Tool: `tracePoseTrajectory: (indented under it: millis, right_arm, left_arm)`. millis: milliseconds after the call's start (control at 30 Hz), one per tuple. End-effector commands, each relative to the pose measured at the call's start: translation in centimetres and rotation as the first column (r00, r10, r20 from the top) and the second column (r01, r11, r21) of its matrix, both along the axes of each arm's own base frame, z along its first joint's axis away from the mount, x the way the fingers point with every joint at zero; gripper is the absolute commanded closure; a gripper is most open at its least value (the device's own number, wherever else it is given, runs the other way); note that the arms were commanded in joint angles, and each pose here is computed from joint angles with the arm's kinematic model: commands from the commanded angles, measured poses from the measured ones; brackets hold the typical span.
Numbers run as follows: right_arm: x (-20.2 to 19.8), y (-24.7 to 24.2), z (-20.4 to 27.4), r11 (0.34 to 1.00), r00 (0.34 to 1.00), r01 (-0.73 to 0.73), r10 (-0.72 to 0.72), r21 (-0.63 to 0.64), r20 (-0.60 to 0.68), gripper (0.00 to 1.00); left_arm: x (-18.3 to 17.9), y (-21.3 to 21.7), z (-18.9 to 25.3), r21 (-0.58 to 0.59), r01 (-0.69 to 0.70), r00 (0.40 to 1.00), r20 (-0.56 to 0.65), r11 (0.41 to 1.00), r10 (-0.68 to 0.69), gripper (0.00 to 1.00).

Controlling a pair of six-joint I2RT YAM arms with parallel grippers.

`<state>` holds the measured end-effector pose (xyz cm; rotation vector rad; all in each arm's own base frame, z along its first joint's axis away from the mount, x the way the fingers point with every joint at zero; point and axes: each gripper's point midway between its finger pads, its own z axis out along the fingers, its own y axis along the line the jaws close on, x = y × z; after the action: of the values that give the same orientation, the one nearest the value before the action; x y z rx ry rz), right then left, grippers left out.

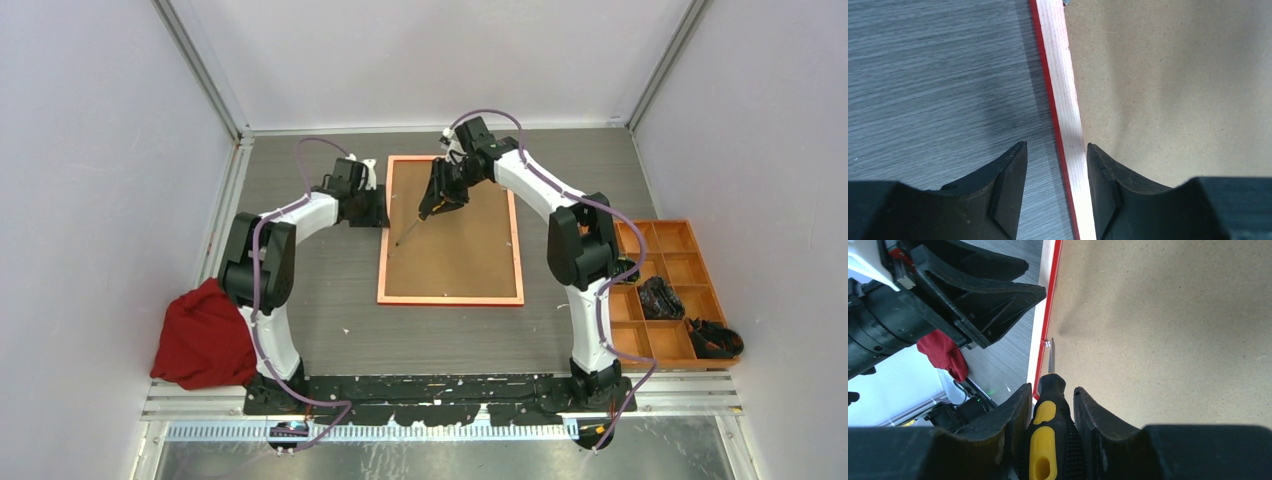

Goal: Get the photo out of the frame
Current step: Release the photo frame item from the photo frame.

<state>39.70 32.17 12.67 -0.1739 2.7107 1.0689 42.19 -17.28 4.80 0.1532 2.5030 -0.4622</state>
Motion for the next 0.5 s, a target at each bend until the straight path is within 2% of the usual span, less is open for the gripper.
tracePoseTrajectory:
  millis: [0,167,467]
  right_arm:
    - [0.5,1.7,3.2,0.996,0.998,-0.024,0.019,0.082,0.054,0.99]
    - [0.6,2.2,2.7,0.997,0.999,-0.028,0.026,0.072,0.035,0.99]
    - [0.4,2.7,1.8,0.998,0.999,-0.039,0.039,0.059,0.001,0.99]
  left_arm:
    - [0.9,-0.2,0.4,0.015,-0.005,1.0,0.024,1.0,0.004,0.52]
    - [0.8,-0.2,-0.1,0.027,-0.01,1.0,0.01,1.0,0.009,0.55]
    - [0.3,-0.4,-0.8,0.015,-0.022,1.0,-0.015,1.0,0.022,0.7]
